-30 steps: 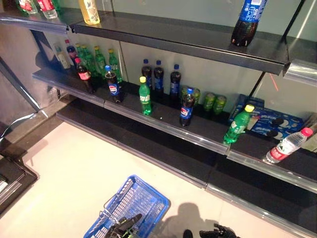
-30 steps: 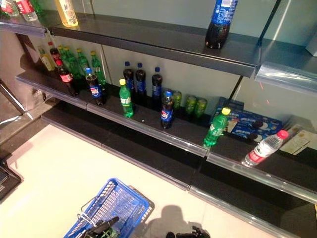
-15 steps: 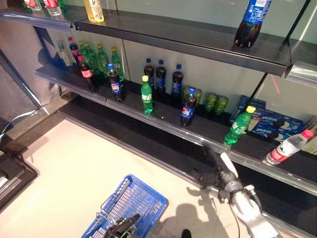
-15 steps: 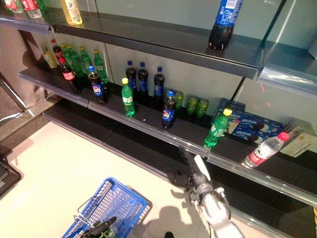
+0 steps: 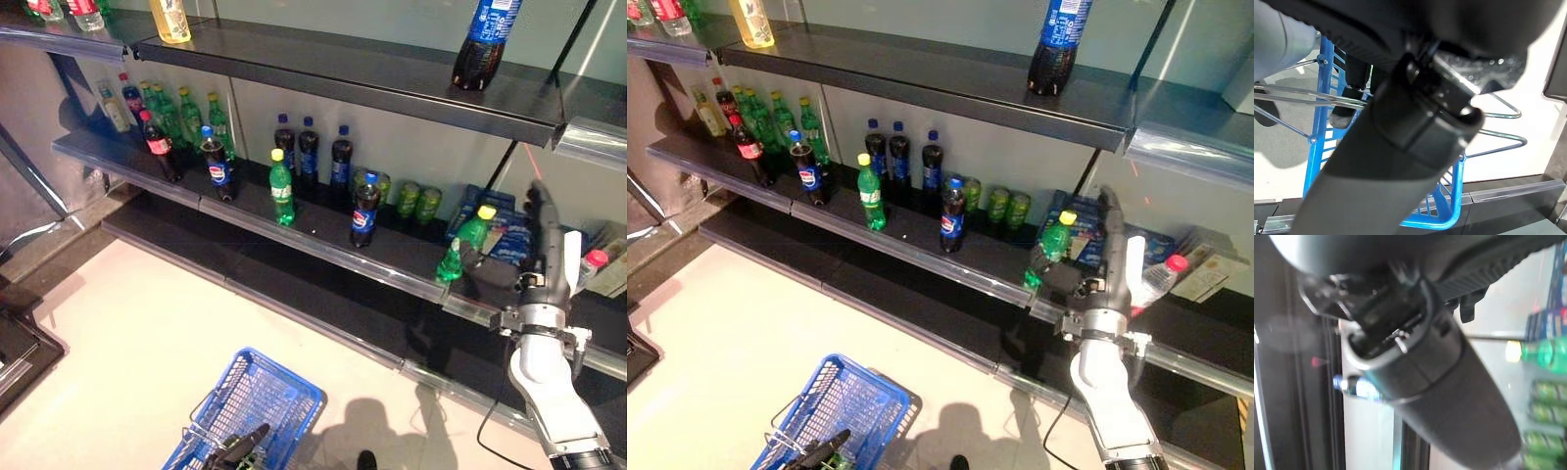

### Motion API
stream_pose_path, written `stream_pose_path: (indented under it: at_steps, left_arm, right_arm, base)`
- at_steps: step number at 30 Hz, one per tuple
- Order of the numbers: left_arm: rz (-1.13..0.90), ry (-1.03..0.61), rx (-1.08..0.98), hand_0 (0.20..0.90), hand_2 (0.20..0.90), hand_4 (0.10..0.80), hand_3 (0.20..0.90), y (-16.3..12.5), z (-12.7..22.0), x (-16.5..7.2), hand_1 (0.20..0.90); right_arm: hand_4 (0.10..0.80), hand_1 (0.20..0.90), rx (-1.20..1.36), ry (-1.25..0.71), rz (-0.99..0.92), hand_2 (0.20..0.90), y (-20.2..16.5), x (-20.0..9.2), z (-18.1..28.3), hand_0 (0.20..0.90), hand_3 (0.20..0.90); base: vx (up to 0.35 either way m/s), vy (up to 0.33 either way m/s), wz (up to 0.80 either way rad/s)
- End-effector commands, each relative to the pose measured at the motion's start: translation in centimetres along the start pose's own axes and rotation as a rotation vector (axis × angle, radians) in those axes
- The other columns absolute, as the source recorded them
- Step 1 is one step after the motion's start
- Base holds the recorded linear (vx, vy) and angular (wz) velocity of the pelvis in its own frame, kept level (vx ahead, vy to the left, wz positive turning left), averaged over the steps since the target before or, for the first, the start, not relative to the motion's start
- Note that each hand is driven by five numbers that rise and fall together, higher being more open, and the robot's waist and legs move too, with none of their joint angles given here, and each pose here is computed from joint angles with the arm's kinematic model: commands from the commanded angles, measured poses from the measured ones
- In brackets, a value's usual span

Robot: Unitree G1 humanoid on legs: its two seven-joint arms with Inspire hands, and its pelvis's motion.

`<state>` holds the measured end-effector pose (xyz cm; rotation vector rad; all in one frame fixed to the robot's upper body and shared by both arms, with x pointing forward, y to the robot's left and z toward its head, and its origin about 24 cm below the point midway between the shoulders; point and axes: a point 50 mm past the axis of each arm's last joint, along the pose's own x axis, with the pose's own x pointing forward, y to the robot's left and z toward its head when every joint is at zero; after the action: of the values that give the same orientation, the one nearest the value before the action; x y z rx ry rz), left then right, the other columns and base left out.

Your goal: Pick up the drink and place into the basket.

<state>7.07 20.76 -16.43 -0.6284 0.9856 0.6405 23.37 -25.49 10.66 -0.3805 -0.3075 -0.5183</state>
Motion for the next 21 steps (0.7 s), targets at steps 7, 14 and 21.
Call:
stream_pose_path:
  at_steps: [7,14,21]
  left_arm:
    - [-0.026,-0.048,0.113,0.300,0.300,0.100,0.200,0.7,1.4,0.0,0.300]
    - [-0.167,-0.160,0.106,0.300,0.300,0.100,0.200,-4.4,5.0,0.7,0.300]
    - [-0.306,-0.276,0.074,0.300,0.300,0.100,0.200,-9.1,8.3,0.4,0.300]
  right_arm:
    - [0.800,0.900,0.125,-0.126,-0.157,0.900,-0.5,1.3,2.5,0.900,0.900]
    - [0.800,0.900,0.270,-0.210,-0.292,0.900,1.8,3.9,4.7,0.900,0.900]
    - [0.800,0.900,0.418,-0.339,-0.407,0.900,2.4,8.3,10.3,0.900,0.900]
  base:
    - [0.020,0.017,0.00]
    - [-0.223,0.005,0.00]
    - [-0.208,0.024,-0.01]
